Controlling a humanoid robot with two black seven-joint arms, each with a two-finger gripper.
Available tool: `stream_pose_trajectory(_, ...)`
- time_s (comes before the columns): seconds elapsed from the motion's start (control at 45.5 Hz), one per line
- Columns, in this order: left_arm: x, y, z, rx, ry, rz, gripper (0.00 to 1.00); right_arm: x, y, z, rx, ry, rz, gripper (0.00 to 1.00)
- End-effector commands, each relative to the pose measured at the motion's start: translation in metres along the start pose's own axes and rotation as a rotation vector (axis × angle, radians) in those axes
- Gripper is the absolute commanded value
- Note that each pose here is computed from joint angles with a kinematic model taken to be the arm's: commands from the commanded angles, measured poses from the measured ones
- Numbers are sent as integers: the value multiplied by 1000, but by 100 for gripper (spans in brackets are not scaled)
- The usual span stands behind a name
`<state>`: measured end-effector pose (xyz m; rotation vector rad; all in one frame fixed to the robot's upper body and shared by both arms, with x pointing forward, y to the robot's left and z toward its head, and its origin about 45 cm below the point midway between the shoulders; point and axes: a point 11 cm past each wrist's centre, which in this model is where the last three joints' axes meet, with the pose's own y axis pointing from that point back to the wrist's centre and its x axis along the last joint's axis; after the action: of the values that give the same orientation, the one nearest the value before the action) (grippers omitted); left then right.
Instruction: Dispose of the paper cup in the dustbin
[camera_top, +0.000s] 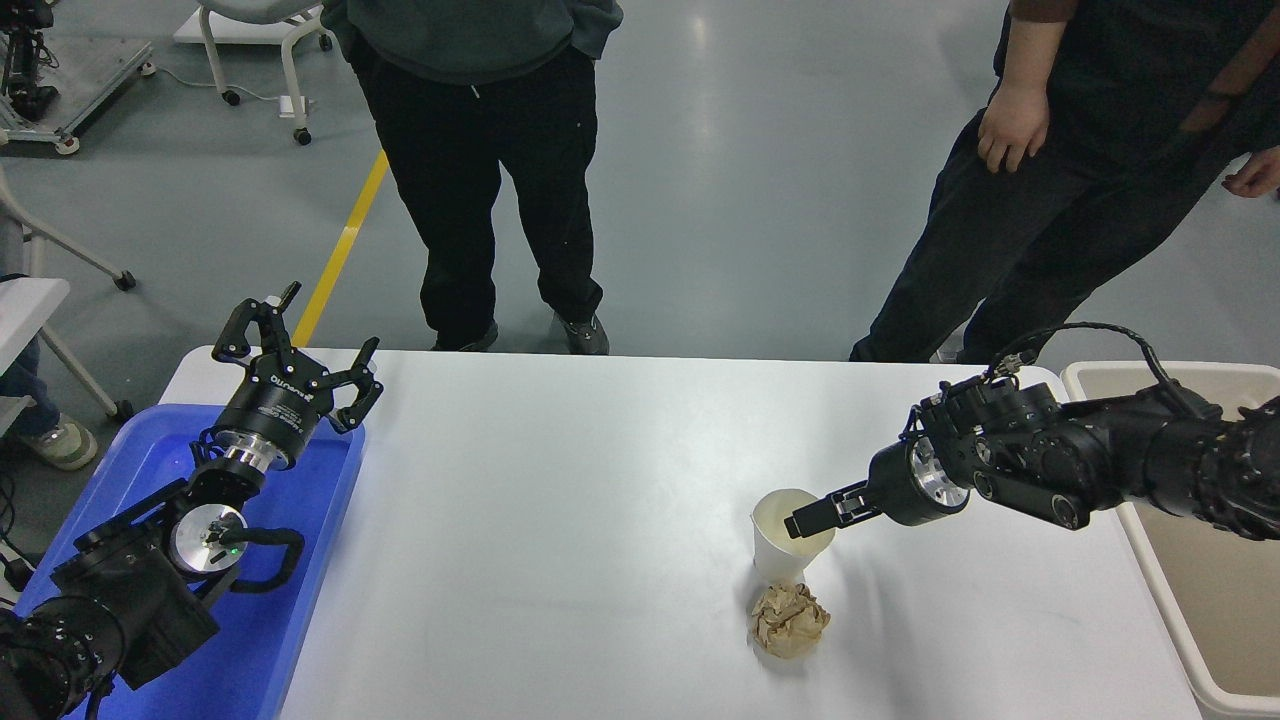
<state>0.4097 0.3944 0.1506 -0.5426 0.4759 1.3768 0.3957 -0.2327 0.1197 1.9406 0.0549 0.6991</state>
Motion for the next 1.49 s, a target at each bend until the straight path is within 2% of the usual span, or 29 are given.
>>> stream_pose_trajectory(0.0, 0, 0, 0, 1, 0, -1, 100, 0, 1, 3, -13, 16, -6, 43)
stream_pose_trajectory(0.022, 0, 0, 0, 1, -1, 0, 100, 0, 1, 3, -13, 17, -7, 38)
stream_pose_trajectory(0.044, 0, 0, 0, 0, 0, 1, 100, 0, 2, 4, -14, 20, -9, 26)
stream_pose_trajectory(0.154, 0, 0, 0, 1, 0, -1, 100, -2, 3, 6, -22, 29, -21, 0)
stream_pose_trajectory(0.879, 0, 0, 0, 0, 0, 0, 100, 13, 15, 6, 4, 30, 15, 0)
stream_pose_trajectory(1.231, 0, 0, 0, 0, 1, -1, 100, 56, 83, 23, 39, -20, 163, 0)
stream_pose_trajectory(1.473, 0, 0, 0, 0, 0, 1, 100, 70, 133, 24, 71, -76, 229, 0)
